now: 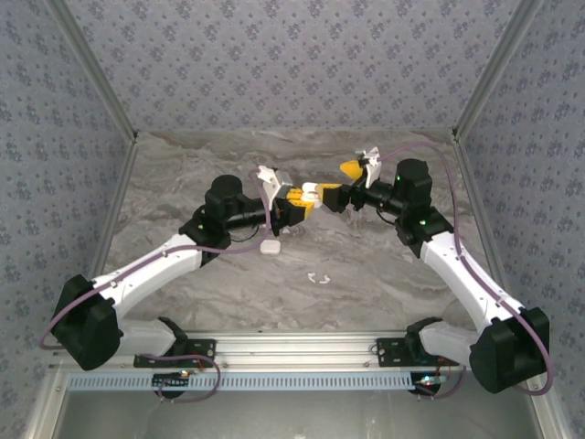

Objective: Insert wireless bluetooth earbuds into charging case

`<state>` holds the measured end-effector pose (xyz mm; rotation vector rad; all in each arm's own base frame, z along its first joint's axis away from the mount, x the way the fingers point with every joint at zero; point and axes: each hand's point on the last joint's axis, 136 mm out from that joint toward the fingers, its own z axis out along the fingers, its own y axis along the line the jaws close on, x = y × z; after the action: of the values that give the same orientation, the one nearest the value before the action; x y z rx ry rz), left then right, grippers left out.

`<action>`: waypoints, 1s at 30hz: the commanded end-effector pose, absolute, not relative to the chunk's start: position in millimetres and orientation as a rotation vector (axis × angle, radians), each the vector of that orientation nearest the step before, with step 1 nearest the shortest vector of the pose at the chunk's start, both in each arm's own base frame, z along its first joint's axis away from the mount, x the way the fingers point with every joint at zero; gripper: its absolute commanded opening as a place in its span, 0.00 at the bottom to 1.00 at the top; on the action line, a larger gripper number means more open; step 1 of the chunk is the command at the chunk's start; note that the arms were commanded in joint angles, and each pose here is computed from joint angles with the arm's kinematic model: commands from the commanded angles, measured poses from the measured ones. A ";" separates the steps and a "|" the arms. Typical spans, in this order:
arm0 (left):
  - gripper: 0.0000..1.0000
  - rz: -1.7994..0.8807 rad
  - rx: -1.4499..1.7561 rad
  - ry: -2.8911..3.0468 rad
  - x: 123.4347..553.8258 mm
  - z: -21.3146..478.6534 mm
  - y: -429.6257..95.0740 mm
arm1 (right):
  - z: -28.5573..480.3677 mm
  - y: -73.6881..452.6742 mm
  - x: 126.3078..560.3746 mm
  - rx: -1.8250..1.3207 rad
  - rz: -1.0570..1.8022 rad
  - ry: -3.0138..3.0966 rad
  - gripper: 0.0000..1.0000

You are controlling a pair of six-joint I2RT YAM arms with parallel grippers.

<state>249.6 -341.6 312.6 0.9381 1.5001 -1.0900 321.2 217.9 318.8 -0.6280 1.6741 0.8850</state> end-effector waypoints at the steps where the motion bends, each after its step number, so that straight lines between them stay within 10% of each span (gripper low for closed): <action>1: 0.01 -1.080 0.946 1.416 244.4 340.5 -339.5 | 340.4 213.9 315.7 -0.626 0.892 1.621 1.00; 11: 0.00 -0.950 0.827 1.531 258.6 317.3 -317.9 | 300.4 174.7 294.8 -0.527 0.710 1.946 0.99; 30: 0.00 -0.799 0.669 1.702 235.6 276.8 -254.4 | 89.3 225.3 228.8 -0.661 0.459 2.794 0.62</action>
<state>236.5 -263.1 274.4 0.7126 1.6942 -0.8198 232.9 224.3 102.8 -0.6753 2.7187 0.5617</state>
